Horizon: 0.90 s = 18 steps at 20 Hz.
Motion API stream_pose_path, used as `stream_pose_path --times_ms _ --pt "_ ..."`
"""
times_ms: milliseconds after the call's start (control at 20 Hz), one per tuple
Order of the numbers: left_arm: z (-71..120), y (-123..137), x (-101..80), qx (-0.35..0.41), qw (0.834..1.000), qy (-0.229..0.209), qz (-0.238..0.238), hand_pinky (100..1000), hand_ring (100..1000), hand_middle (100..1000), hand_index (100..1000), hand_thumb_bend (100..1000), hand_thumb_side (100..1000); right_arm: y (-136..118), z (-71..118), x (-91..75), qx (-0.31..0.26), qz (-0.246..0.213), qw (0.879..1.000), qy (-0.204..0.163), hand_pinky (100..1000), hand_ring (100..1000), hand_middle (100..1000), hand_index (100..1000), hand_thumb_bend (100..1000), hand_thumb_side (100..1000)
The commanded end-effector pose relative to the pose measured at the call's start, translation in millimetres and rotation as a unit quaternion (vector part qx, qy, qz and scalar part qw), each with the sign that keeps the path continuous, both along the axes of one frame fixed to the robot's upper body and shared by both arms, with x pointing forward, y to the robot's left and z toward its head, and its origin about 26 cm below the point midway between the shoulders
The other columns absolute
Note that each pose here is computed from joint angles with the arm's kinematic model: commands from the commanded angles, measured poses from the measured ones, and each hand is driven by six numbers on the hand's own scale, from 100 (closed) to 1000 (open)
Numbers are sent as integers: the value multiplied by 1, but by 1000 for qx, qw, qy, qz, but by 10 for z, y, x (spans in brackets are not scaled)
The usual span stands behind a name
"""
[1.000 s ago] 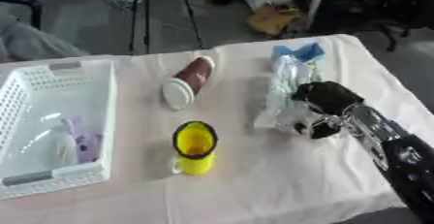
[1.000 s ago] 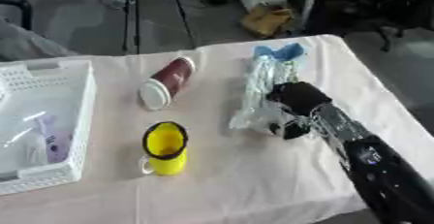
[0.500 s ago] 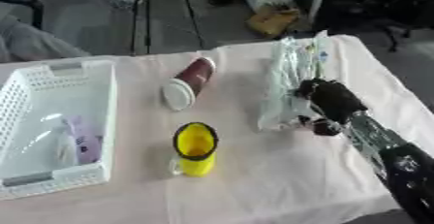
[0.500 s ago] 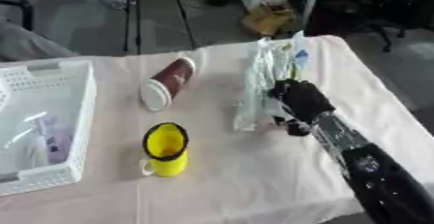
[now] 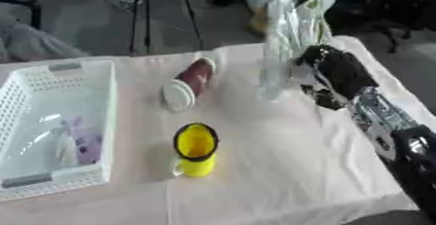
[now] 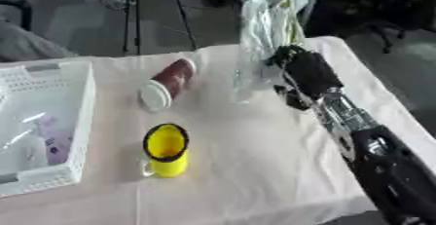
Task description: Pick up objects on the table and place them in the box.
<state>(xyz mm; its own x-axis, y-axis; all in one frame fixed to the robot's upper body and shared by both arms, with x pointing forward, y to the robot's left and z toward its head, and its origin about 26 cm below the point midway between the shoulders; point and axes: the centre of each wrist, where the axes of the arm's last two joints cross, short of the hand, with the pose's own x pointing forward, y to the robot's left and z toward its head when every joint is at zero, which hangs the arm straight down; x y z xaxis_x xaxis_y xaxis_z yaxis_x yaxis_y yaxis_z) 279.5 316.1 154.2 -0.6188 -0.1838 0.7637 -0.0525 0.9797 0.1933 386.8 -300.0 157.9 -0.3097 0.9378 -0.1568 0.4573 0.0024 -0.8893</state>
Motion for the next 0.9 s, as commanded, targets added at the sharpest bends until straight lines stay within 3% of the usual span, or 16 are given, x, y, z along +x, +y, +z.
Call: stream_pose_path --times_ms 50,150,350,550,650,900 --pt "74 8 -1 11 1000 -9 -4 333 793 773 785 302 879 156 379 10 9 49 999 -21 100 122 114 205 255 100" --pt "73 7 0 12 1000 -8 -5 333 793 773 785 303 879 245 454 28 9 69 997 -18 100 124 125 209 264 100" --pt "66 -2 2 12 1000 -6 -9 333 793 773 785 304 877 666 627 140 -26 153 988 -14 100 135 147 218 277 100" --pt "72 -14 8 13 1000 -7 -14 335 793 773 785 305 874 1074 751 186 -53 225 972 -27 100 131 158 223 276 100" --pt "77 -19 10 13 1000 -7 -16 336 793 774 785 309 904 1195 780 208 -60 244 967 -32 100 135 162 224 248 100" --pt "108 -45 23 13 1000 -12 -24 340 793 773 785 311 866 1527 762 265 -66 295 953 -30 100 140 161 223 282 100"
